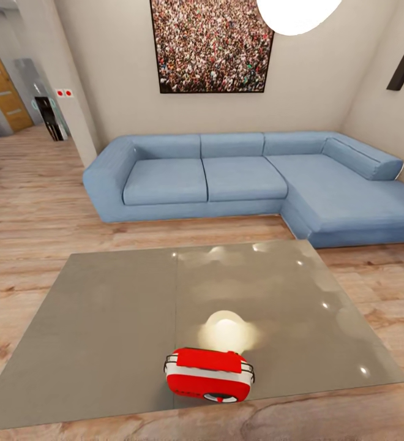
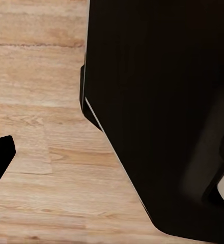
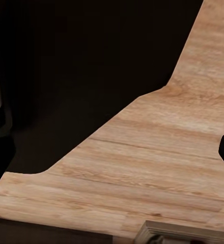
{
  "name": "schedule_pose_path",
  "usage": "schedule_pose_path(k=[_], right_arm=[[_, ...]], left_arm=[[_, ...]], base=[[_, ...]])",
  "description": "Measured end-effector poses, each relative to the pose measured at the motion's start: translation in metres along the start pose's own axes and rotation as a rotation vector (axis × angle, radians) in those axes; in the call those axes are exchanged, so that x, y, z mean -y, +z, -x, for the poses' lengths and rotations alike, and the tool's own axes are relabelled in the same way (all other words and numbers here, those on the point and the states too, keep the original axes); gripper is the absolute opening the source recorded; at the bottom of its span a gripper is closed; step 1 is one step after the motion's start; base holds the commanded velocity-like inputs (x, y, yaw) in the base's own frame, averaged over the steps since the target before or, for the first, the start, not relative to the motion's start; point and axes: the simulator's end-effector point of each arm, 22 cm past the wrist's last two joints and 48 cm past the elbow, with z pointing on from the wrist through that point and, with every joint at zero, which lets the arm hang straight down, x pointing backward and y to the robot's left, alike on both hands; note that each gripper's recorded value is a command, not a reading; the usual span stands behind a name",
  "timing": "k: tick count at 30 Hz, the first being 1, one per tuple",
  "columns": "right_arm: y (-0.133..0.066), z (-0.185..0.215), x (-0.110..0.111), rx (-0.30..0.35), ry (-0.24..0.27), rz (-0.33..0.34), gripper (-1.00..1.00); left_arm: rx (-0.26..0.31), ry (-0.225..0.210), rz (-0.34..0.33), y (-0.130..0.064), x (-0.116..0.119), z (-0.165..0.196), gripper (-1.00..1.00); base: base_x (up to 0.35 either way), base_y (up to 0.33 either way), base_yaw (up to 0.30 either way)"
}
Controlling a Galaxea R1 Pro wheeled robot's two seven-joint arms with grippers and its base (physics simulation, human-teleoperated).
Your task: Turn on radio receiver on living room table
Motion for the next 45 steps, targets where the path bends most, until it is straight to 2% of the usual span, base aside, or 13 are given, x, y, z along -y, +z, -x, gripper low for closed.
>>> schedule_pose_path(k=[25, 45], right_arm=[[-0.001, -0.015, -0.003, -0.038, 0.002, 0.008, 1.00], [-0.029, -0.037, -0.009, -0.071, 0.003, 0.015, 1.00]], left_arm=[[-0.041, 0.002, 0.005, -0.001, -0.001, -0.016, 1.00], [-0.075, 0.002, 0.012, -0.030, -0.006, -0.035, 1.00]], base=[[0.000, 0.000, 0.000], [0.000, 0.000, 0.000]])
